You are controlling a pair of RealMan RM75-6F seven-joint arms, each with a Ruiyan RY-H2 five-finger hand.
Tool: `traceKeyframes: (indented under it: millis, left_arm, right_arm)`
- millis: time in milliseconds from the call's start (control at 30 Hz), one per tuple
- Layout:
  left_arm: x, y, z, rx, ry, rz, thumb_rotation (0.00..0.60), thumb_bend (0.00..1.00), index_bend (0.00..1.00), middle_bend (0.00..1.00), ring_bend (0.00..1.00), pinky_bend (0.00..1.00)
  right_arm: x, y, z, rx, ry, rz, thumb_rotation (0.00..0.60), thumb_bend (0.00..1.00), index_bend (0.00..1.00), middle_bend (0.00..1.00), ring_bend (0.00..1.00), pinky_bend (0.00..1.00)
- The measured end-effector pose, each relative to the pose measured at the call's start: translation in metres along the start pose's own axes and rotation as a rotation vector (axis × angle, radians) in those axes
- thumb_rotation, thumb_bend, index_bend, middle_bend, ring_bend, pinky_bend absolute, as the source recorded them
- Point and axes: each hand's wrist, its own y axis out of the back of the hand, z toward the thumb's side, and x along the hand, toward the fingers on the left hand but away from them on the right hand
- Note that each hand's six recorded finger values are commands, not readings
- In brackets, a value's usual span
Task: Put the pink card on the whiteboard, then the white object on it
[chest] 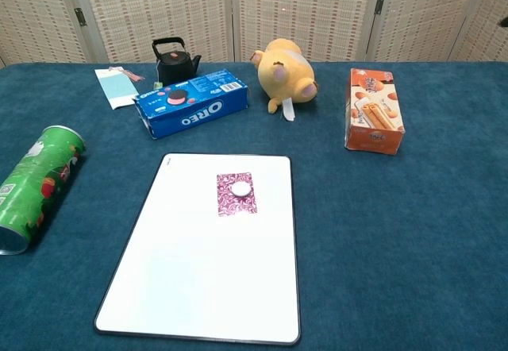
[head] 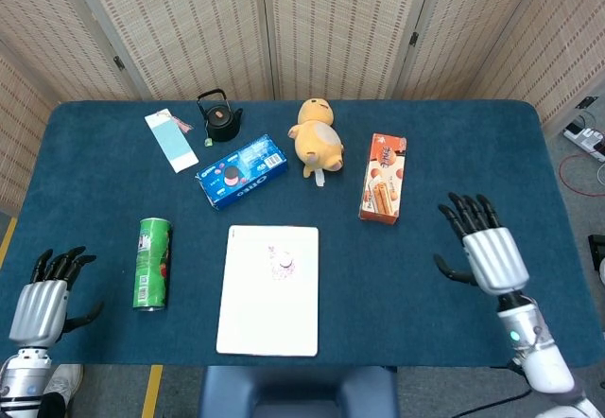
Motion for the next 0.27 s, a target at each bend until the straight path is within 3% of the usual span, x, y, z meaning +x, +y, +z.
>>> traceKeyframes:
  millis: [133, 267]
  left_arm:
    - [0.001, 0.004, 0.007, -0.007, -0.014, 0.039, 0.600, 0.30, 0.22, 0.17, 0.17, 0.00]
    - [0.002, 0.006, 0.007, -0.006, 0.000, 0.053, 0.600, 0.30, 0.21, 0.17, 0.17, 0.00]
  right_arm:
    - [0.032, 0.007, -0.024, -0.054, -0.053, -0.042, 0.340, 0.40, 0.11, 0.05, 0.04, 0.00]
    - [0.057, 0.004, -0.040, -0.097, -0.077, -0.033, 0.349, 0.40, 0.11, 0.05, 0.02, 0.00]
